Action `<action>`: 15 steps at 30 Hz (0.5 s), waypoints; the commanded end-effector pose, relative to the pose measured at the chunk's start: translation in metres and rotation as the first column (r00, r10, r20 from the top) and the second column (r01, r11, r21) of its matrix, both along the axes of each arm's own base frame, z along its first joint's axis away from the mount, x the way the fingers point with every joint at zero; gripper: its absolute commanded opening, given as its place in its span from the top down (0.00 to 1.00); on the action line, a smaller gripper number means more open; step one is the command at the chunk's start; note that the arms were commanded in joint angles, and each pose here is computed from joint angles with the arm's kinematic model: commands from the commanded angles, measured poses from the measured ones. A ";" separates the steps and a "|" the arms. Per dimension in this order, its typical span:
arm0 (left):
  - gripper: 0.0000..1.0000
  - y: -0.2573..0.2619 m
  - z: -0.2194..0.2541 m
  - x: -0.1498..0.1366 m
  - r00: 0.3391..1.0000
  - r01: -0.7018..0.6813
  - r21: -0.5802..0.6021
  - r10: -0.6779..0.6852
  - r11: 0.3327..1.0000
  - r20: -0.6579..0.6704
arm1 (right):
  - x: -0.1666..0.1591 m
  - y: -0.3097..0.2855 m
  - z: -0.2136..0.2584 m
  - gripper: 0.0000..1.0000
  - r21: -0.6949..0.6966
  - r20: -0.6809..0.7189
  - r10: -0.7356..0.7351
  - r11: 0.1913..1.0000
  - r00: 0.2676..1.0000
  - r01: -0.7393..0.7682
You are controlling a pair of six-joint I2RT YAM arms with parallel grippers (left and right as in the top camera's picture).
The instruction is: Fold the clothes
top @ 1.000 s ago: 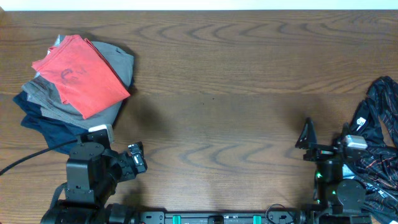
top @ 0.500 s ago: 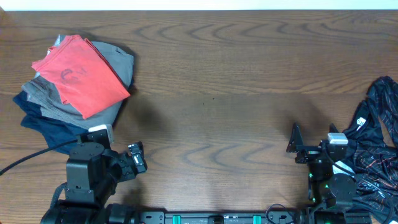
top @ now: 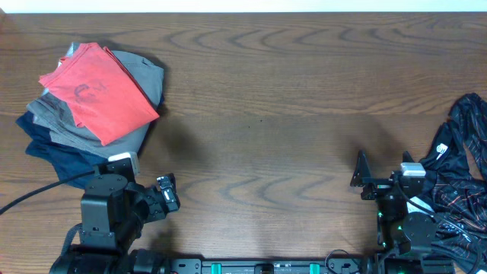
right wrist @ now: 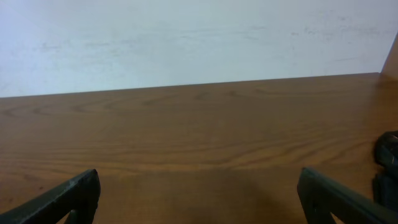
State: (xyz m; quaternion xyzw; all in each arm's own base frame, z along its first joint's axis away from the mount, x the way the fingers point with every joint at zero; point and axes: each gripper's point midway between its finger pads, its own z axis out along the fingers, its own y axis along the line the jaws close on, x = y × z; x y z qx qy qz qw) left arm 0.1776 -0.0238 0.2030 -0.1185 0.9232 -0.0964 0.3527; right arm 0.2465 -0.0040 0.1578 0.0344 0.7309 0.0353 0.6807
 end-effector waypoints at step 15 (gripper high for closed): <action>0.02 0.013 0.008 -0.009 0.997 -0.055 0.016 0.054 0.998 0.061 | 0.000 0.000 0.000 0.01 -0.017 0.002 0.005 1.000 1.000 -0.005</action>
